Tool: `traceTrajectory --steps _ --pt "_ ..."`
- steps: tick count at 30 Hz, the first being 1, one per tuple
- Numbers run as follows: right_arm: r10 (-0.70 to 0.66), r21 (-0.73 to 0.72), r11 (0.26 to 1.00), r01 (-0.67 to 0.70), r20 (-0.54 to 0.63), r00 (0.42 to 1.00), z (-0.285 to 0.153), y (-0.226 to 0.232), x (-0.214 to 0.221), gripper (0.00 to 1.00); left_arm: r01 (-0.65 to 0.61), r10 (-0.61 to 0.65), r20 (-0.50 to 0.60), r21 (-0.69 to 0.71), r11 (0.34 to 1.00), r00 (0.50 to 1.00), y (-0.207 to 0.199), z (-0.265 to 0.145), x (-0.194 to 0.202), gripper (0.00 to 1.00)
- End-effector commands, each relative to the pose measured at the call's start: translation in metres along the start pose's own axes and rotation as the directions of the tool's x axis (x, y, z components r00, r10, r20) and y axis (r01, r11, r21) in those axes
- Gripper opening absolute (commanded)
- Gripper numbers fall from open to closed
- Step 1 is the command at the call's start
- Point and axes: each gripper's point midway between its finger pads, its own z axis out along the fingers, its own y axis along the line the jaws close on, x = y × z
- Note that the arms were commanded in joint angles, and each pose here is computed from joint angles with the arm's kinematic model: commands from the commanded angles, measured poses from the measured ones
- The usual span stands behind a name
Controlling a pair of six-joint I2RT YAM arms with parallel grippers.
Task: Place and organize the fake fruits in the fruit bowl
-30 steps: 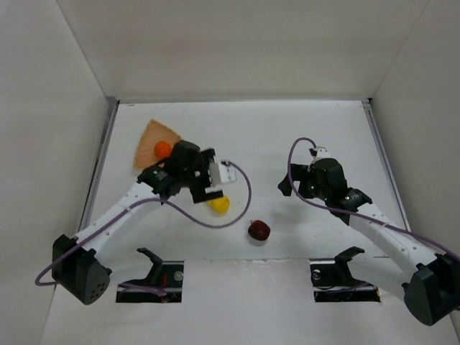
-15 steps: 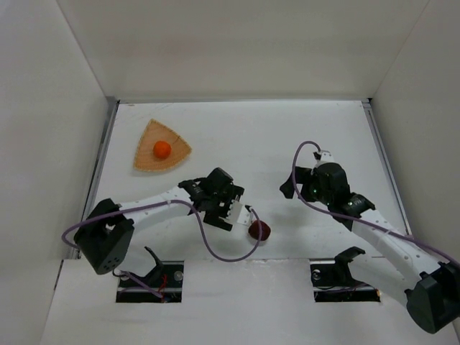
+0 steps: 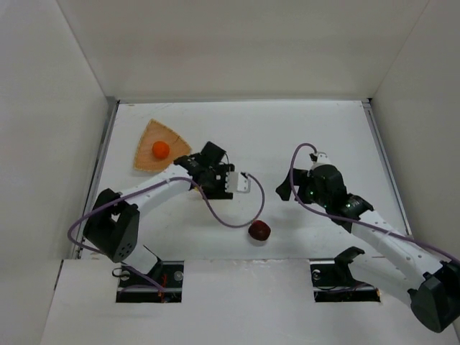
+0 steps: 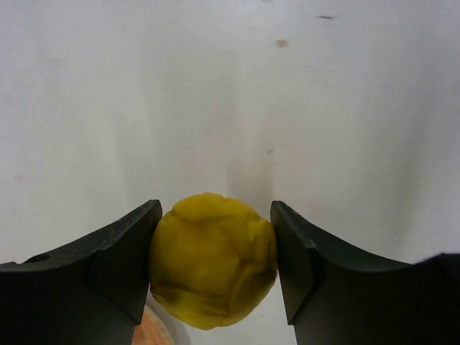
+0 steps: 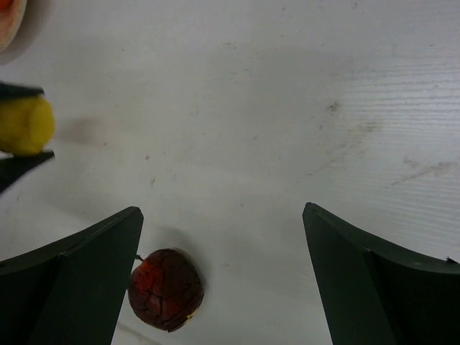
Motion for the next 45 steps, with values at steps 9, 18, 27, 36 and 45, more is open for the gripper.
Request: traceTrajectory --steps 9,18,27,36,45 --pt "-0.188 -0.171 0.972 0.161 -0.157 0.970 0.006 0.079 0.043 1.00 0.696 -0.597 0.372 -0.496 0.519 0.711 0.208 -0.129 0.111 0.27" --pt "-0.218 -0.079 0.976 0.203 -0.291 0.932 0.017 0.082 0.076 1.00 0.747 -0.692 0.464 -0.645 0.164 0.553 0.271 -0.148 0.234 0.29" --pt "-0.201 -0.039 0.978 0.203 -0.412 0.889 0.011 0.083 0.105 1.00 0.695 -0.742 0.375 -0.700 0.167 0.556 0.276 -0.124 0.282 0.53" --pt "-0.193 -0.034 0.979 0.203 -0.485 0.853 -0.004 0.077 0.123 1.00 0.736 -0.766 0.369 -0.649 0.192 0.526 0.257 -0.104 0.282 0.70" --pt "-0.198 -0.043 0.977 0.209 -0.539 0.819 0.007 0.074 0.142 1.00 0.773 -0.714 0.510 -0.630 0.069 0.480 0.265 -0.161 0.267 0.96"
